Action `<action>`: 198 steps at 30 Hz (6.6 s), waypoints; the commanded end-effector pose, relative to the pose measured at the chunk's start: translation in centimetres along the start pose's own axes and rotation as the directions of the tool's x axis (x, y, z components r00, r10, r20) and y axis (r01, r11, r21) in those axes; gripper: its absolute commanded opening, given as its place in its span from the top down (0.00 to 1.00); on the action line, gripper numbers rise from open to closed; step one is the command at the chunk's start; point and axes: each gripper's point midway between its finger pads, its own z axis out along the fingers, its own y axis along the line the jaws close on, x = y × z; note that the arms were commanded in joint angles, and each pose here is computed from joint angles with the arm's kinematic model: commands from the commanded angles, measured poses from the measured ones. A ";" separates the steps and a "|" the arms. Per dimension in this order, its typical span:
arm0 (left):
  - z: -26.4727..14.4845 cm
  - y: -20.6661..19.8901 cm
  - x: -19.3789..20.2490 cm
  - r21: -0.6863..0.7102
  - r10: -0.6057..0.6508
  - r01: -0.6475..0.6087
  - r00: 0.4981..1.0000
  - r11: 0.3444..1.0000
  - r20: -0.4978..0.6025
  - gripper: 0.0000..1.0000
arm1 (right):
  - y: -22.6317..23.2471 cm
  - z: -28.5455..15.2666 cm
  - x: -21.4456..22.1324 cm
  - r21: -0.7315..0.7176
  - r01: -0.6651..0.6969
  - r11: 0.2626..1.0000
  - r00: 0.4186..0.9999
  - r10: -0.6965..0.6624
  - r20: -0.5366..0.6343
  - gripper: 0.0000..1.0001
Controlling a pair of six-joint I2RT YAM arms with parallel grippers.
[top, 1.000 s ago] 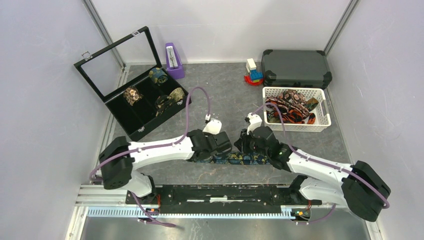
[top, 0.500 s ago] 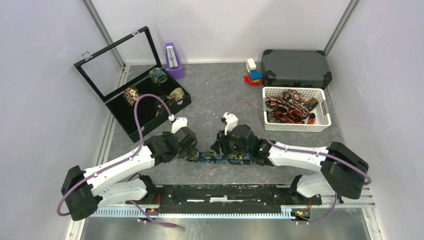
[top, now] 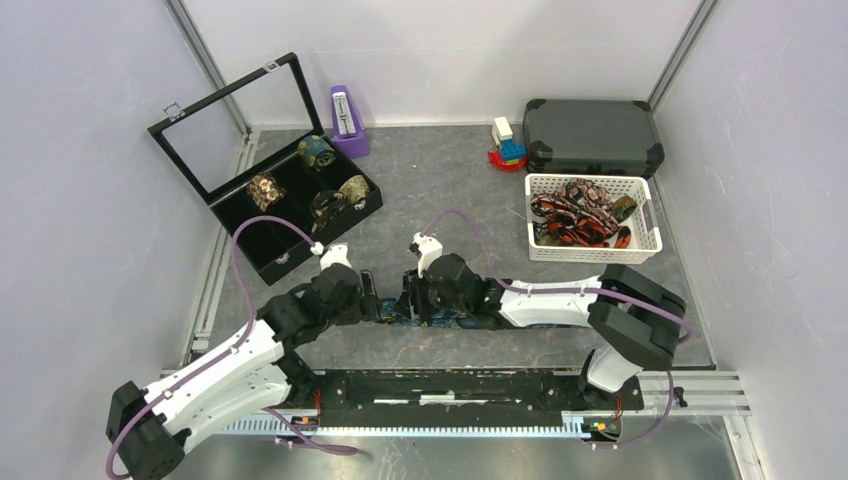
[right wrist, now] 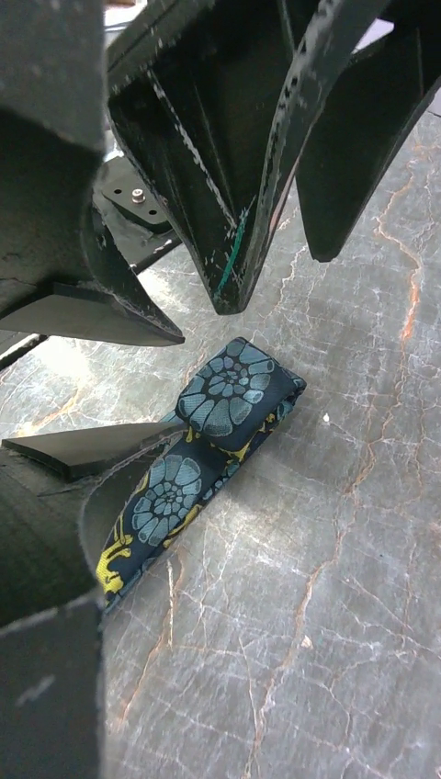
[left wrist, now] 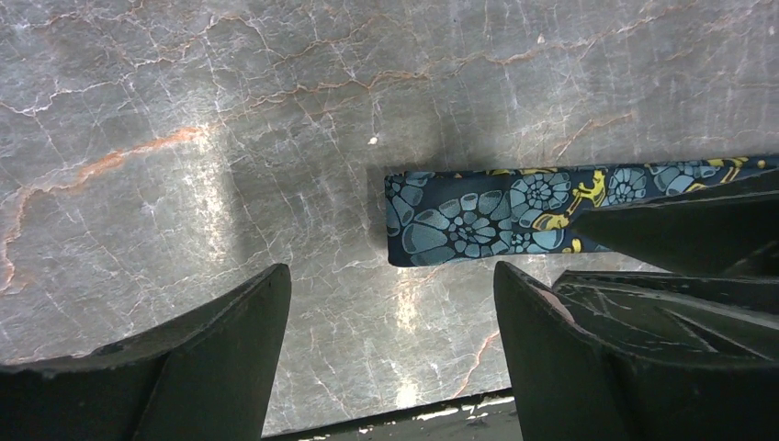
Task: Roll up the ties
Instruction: Roll the tie at the center of the board.
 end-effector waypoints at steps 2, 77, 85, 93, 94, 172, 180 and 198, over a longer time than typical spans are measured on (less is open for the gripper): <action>-0.1 -0.8 -0.8 0.067 -0.098 0.095 0.993 0.993 0.058 0.15 | 1.8 1.2 -1.8 -0.031 -0.035 0.999 0.998 0.037 0.049 0.57; 3.7 -2.6 0.8 0.268 -0.113 0.080 0.987 0.960 0.110 0.31 | -4.1 3.2 4.4 0.109 -0.071 0.992 0.996 0.075 -0.040 0.68; 4.4 -2.5 0.9 0.263 -0.140 0.111 0.986 0.958 0.092 0.37 | -4.7 3.2 3.9 0.111 -0.076 0.991 0.996 0.080 -0.039 0.68; 4.9 -2.9 1.6 0.297 -0.160 0.131 0.984 0.946 0.074 0.42 | -4.6 3.2 3.8 0.104 -0.075 0.992 0.996 0.080 -0.042 0.68; 4.9 -2.9 1.7 0.300 -0.161 0.132 0.984 0.945 0.074 0.43 | -4.6 3.2 3.9 0.102 -0.075 0.992 0.996 0.079 -0.044 0.68; 3.4 -0.9 -0.1 0.109 -0.035 0.029 0.998 0.994 0.060 0.98 | 0.9 6.5 1.8 -0.067 -0.051 0.996 0.997 0.047 -0.060 0.80; 3.1 0.1 -0.3 0.035 -0.017 0.015 0.999 0.999 0.050 0.98 | 1.0 5.9 1.6 -0.069 -0.031 0.997 0.998 0.027 -0.057 0.77; 3.0 0.9 -1.2 -0.223 0.133 -0.116 0.989 0.968 0.063 0.98 | -5.3 -4.0 -1.0 0.149 0.042 0.988 0.995 -0.055 0.083 0.67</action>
